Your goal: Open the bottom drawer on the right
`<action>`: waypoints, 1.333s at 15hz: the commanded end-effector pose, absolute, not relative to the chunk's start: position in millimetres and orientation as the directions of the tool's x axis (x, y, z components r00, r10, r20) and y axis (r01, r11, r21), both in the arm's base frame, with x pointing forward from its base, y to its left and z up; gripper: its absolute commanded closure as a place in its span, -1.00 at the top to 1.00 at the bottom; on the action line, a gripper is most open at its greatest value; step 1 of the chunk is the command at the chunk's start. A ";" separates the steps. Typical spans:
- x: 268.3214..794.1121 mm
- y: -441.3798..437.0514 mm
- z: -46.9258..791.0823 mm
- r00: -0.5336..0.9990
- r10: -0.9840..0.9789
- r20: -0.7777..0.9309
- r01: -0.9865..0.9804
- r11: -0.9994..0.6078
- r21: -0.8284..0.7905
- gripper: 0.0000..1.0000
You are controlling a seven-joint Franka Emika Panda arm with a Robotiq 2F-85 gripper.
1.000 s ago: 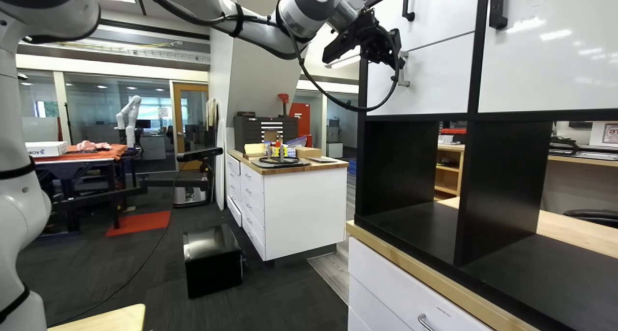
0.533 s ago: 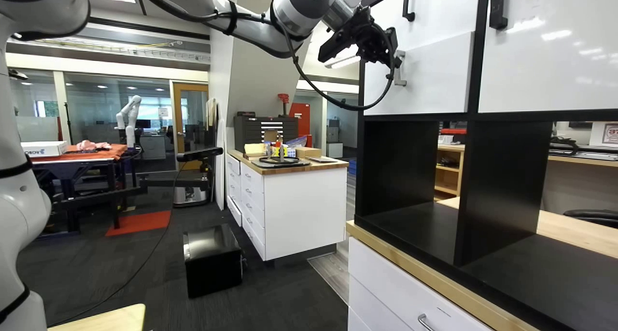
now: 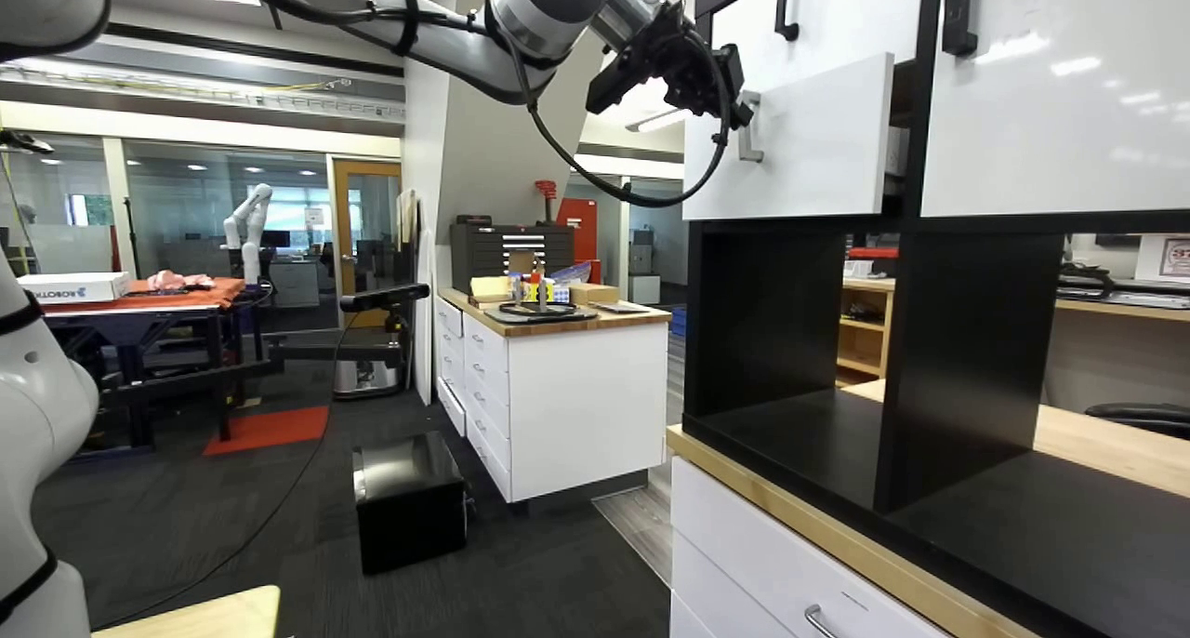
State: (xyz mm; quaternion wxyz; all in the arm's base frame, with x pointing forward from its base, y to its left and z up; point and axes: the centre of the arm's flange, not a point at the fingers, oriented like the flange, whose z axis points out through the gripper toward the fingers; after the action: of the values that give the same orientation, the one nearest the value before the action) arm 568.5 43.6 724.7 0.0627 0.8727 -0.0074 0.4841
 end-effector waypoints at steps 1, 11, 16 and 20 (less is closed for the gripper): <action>527.1 33.6 708.7 0.559 0.028 0.829 -0.092 -0.991 0.095 -0.86; 464.6 25.1 685.7 0.616 -0.026 0.788 -0.127 -0.990 0.067 -0.86; 440.3 19.9 680.2 0.623 -0.061 0.780 -0.159 -0.986 0.050 -0.86; 420.9 15.3 674.0 0.633 -0.084 0.769 -0.174 -0.984 0.035 -0.86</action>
State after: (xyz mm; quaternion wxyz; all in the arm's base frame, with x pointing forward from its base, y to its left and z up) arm 445.5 37.4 720.8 0.0413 0.8749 -0.0359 0.4813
